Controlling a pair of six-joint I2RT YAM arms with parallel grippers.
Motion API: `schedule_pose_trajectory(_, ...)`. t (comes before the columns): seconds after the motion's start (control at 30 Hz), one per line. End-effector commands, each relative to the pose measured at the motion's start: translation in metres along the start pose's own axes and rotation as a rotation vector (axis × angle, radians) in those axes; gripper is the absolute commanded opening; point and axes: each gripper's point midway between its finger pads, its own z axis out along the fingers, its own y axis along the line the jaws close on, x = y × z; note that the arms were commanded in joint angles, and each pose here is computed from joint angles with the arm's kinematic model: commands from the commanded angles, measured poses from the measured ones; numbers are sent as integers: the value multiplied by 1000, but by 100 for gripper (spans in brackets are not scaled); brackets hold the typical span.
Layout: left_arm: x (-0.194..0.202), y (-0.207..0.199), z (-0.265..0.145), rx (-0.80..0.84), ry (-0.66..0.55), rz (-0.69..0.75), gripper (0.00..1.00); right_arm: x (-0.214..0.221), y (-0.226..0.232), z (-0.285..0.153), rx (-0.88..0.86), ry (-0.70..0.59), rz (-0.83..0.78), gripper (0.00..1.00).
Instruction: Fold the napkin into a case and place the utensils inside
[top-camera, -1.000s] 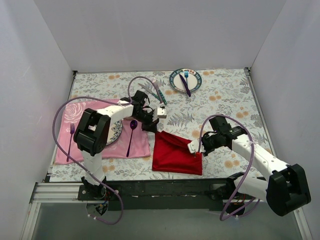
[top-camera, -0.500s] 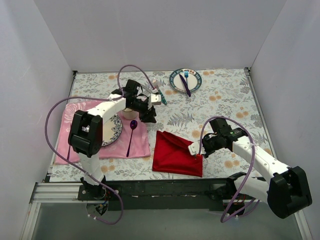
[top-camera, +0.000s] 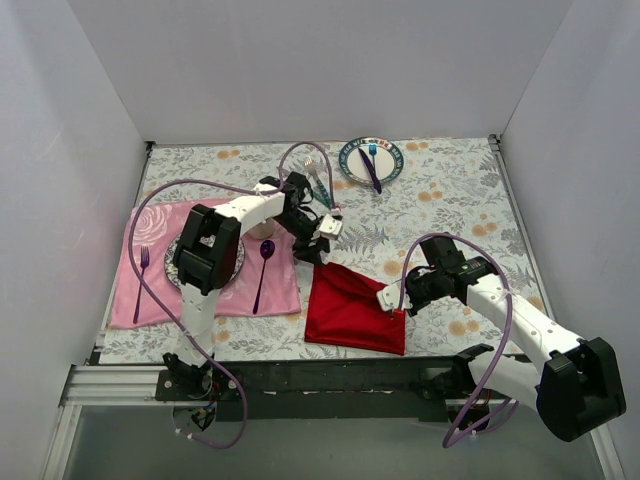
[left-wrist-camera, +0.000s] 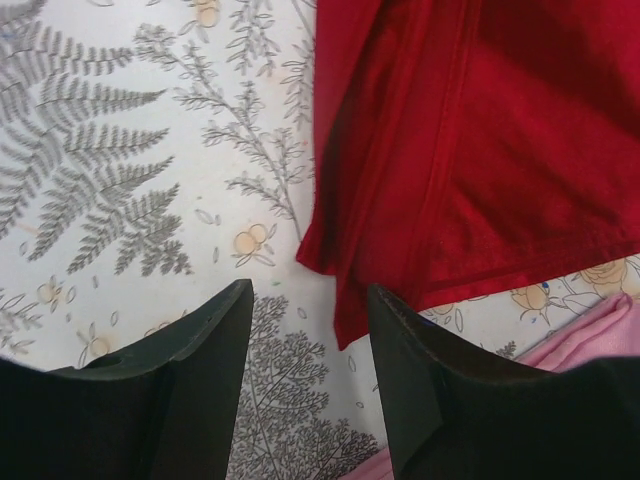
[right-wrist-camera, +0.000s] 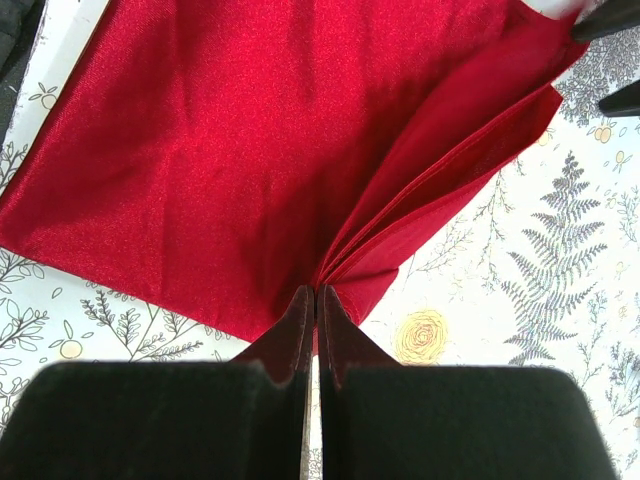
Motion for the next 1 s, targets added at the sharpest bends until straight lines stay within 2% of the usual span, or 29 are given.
schedule_pose_trajectory(0.0,-12,-13,1,62,16,155,49,-6,-1,0,7,-24,-23,1)
schedule_pose_trajectory(0.27,-9,-23,12,153,38,204,56,-6,-1,-1,5,-18,-31,1)
schedule_pose_trajectory(0.5,-1,-35,5,214,83,204,69,-6,-4,-1,8,-15,-44,1)
schedule_pose_trajectory(0.83,-3,-27,6,221,82,196,87,-6,-5,-1,7,-17,-47,1)
schedule_pose_trajectory(0.87,-4,-26,9,218,65,187,97,-7,-6,-1,11,-18,-46,1)
schedule_pose_trajectory(0.97,-7,-21,16,207,58,196,98,-7,-6,-2,13,-15,-42,1)
